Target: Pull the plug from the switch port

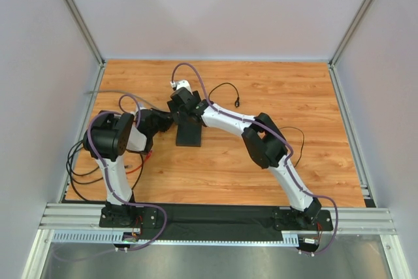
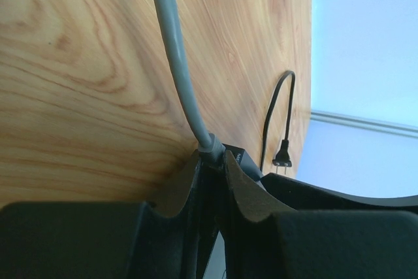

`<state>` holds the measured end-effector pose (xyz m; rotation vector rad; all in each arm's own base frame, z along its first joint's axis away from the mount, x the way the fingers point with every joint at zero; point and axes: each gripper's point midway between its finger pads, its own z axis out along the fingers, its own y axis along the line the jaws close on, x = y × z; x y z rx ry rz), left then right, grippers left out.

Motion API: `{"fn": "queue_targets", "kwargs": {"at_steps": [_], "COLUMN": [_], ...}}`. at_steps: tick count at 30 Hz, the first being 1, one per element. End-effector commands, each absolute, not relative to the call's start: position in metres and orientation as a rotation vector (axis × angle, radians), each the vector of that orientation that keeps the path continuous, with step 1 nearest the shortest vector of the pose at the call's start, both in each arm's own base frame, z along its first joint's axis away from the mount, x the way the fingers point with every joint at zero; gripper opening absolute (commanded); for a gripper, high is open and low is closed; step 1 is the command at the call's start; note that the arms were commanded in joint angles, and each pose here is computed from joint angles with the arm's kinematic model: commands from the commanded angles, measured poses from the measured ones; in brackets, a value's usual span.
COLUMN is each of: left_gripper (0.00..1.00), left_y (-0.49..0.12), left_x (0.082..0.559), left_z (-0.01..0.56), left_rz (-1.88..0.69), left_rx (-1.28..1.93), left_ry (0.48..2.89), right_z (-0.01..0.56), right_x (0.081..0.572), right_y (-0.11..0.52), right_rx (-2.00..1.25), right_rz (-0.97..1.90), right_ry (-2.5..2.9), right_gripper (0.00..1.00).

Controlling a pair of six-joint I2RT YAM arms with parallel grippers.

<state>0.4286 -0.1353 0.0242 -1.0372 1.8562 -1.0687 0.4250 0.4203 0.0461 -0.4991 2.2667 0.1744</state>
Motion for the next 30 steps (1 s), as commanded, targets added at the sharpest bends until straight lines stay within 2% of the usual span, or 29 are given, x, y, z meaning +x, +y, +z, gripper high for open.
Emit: {"fn": "queue_targets", "kwargs": {"at_steps": [1, 17, 30], "left_gripper": [0.0, 0.0, 0.0], "left_y": [-0.113, -0.111, -0.093], "left_x": [0.426, 0.438, 0.434], "left_z": [0.012, 0.019, 0.023], "left_rz": [-0.915, -0.947, -0.937], "left_rx": [-1.026, -1.011, -1.088], "left_ry": [1.893, 1.827, 1.719], "right_z": [-0.002, -0.01, -0.011], "right_x": [0.418, 0.414, 0.41], "right_y": [0.37, 0.379, 0.362], "right_rx": [-0.491, -0.535, -0.489], "right_rz": [-0.006, 0.061, -0.047], "right_ry": [2.43, 2.467, 2.469], "right_gripper": [0.83, 0.83, 0.84]}}
